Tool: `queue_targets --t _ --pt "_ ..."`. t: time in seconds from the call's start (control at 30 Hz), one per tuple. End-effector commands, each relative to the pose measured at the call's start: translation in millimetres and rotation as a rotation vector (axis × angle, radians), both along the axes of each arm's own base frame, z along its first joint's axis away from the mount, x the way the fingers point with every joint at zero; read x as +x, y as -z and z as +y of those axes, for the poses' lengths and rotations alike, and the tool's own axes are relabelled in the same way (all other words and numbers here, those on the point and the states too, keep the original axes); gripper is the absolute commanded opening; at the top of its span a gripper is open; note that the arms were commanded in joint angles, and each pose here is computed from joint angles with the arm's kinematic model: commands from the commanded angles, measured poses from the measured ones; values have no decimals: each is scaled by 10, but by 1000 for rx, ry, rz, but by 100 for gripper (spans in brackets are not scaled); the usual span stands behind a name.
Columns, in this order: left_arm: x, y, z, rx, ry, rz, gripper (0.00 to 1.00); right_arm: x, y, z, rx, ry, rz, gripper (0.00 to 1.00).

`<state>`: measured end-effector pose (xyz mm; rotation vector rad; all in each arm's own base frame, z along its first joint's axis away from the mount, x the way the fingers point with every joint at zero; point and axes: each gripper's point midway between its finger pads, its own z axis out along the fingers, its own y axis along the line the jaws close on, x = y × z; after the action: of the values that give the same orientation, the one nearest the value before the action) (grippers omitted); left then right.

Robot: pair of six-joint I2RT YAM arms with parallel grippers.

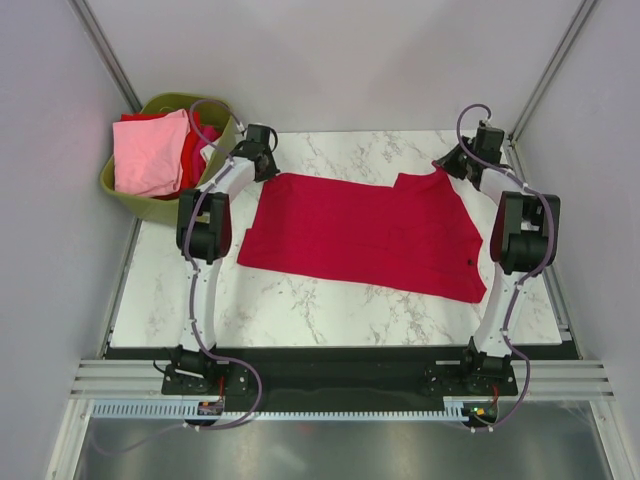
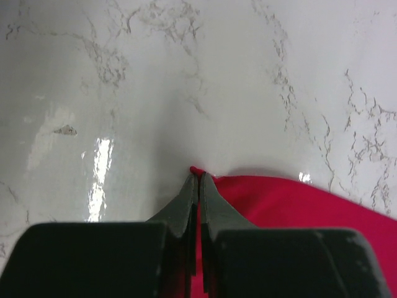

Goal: Fold and stack the t-shirts
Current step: Fold the tshirt

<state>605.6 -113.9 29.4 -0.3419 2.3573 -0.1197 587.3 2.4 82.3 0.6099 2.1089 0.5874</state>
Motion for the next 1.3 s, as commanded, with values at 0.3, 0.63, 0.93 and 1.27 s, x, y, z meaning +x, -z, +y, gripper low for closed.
queue_targets --t 0.3,0.63,0.93,1.27 --pt "-110 -727 60 24 -7 -195 2 -356 -852 70 -75 -41 -139 0" --pt "-294 -969 280 54 -71 -303 2 -780 -1081 85 -111 -44 -140 0" --pt "-387 -1024 367 41 -91 -334 2 -1149 -1285 86 -137 -36 -144 0" --pt "-535 -1181 411 28 -91 -408 2 -1650 -1166 46 -182 -5 -108 0"
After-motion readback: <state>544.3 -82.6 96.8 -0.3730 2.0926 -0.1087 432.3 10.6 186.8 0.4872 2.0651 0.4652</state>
